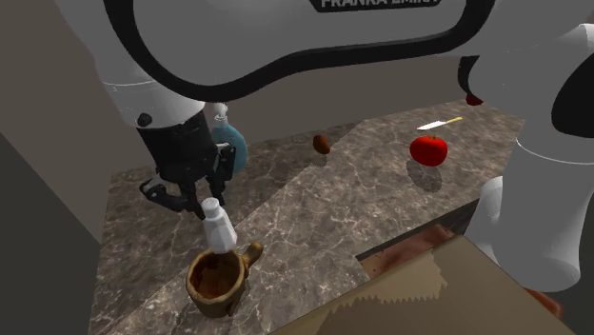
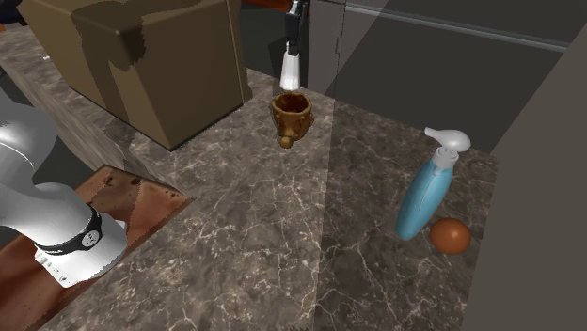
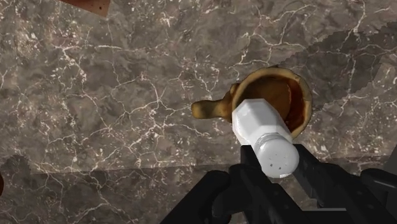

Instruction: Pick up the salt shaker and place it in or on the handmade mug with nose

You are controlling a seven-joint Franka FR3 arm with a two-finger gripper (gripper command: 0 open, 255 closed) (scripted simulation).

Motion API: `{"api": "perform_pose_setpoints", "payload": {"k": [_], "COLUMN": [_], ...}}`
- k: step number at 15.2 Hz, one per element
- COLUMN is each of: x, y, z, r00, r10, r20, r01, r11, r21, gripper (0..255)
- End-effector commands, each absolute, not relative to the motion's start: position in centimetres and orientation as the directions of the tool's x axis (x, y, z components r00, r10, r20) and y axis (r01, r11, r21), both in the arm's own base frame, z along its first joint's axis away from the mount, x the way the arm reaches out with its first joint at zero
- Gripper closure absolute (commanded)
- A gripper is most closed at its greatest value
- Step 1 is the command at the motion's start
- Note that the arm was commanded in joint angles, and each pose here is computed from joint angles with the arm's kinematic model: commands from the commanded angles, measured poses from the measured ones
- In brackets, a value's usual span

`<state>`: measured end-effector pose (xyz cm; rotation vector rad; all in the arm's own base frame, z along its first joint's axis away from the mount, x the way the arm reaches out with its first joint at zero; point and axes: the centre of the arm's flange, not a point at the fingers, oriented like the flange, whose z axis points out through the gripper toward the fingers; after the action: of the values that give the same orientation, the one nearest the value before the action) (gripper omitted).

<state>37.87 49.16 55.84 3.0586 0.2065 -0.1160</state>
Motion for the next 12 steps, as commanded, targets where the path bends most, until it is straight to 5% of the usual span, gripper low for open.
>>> {"api": "perform_pose_setpoints", "payload": {"k": [1, 12], "x": [37.8, 37.8], "y": [49.0, 49.0], "z": [54.8, 49.1], "r00": [0.988, 0.988], "r10": [0.131, 0.131], "r20": [-0.080, -0.080], "r01": [0.137, 0.137], "r11": [-0.988, -0.988], "r21": [0.068, 0.068], "gripper": [255, 255]}}
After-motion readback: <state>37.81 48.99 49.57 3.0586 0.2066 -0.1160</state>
